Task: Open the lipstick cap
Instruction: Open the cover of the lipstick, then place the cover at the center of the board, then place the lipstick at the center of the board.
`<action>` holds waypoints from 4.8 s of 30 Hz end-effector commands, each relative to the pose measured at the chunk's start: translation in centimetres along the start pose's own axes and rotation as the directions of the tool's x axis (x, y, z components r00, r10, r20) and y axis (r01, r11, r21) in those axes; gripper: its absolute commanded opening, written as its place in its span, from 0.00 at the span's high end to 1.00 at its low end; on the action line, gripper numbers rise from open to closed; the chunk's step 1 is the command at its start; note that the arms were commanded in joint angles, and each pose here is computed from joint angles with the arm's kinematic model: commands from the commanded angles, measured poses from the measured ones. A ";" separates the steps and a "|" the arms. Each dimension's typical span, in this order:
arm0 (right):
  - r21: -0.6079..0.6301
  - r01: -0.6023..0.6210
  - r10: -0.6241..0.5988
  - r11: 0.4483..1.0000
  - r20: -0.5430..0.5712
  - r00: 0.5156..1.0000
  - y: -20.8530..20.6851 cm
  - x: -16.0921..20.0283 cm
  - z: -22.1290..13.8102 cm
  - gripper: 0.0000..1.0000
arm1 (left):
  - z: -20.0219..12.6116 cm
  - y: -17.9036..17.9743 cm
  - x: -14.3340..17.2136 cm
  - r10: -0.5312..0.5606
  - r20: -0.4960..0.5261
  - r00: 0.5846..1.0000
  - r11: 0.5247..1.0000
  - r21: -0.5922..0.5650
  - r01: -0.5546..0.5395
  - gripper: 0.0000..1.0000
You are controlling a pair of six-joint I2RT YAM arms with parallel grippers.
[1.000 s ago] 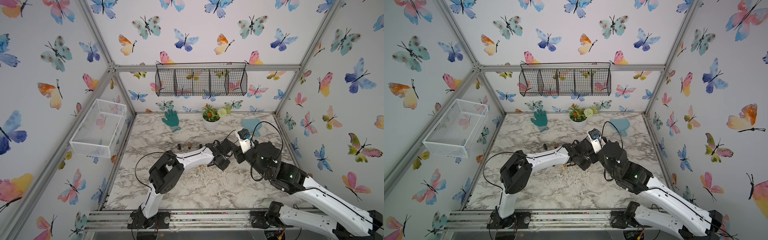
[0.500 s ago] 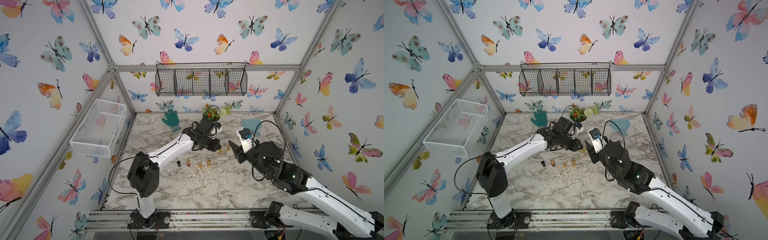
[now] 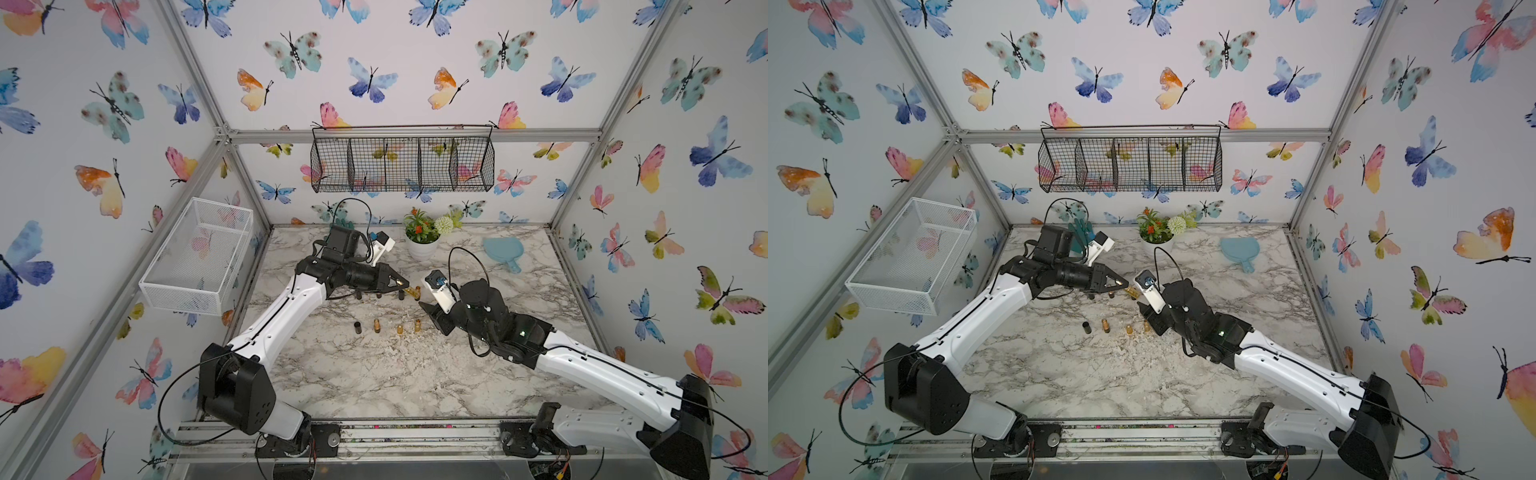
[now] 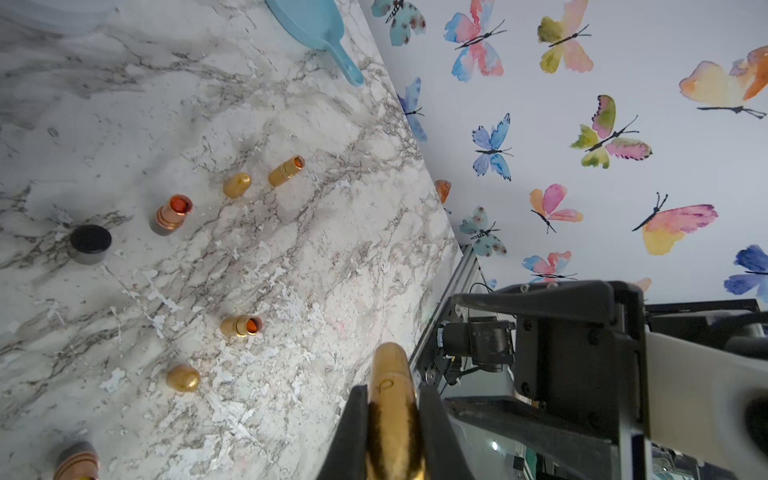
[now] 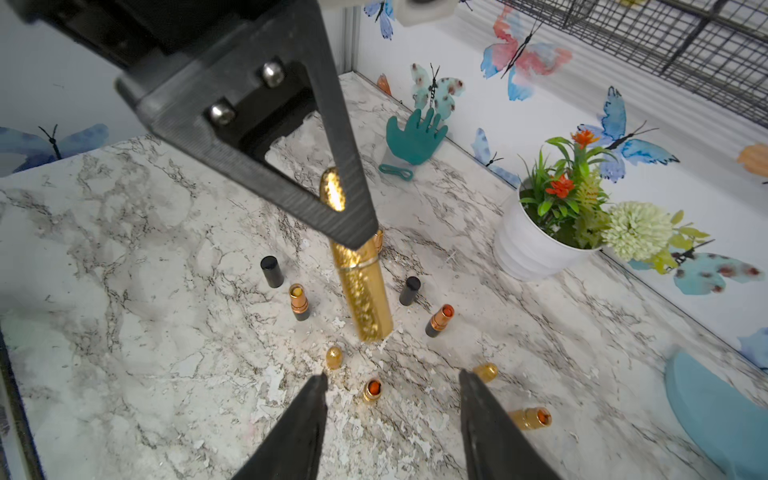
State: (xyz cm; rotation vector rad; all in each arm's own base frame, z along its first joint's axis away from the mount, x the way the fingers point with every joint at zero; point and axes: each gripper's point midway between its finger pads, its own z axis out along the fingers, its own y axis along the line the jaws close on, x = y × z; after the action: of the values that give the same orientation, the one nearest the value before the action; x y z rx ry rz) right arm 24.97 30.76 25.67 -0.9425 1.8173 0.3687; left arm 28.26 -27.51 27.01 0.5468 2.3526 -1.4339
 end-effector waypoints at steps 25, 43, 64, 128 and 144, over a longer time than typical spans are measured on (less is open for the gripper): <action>-0.129 0.066 -0.062 0.989 0.033 0.998 2.6 -2.5 2.5 0.91 | -1.0 -0.3 1.7 0.003 -0.052 0.999 0.999 0.035 -0.001 1.00; -0.004 0.076 -0.076 0.997 -0.110 0.991 0.0 2.2 0.0 0.98 | -4.8 4.6 -1.4 -0.104 0.083 0.991 0.991 -0.074 0.110 1.00; 0.188 -0.039 0.035 0.981 0.027 0.999 -4.4 -0.7 -6.9 0.98 | 5.9 5.5 -1.9 0.136 0.040 0.990 0.901 -0.420 -0.107 0.93; 0.169 -0.059 0.040 0.984 0.117 0.992 -3.9 -1.1 -6.4 0.98 | 7.1 4.4 -4.8 0.126 0.070 0.990 0.906 -0.414 -0.086 0.42; 0.044 -0.001 -0.004 0.999 0.099 0.995 -0.8 -1.9 -0.5 0.98 | -1.8 -0.9 -2.4 0.062 0.119 0.991 0.997 0.028 -0.065 0.38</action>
State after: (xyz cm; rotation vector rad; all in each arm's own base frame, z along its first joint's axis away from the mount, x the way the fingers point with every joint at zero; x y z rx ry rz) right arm 25.45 29.30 25.21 -0.8868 1.8059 0.2971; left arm 31.99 -26.13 28.17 0.4354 2.2611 -1.3296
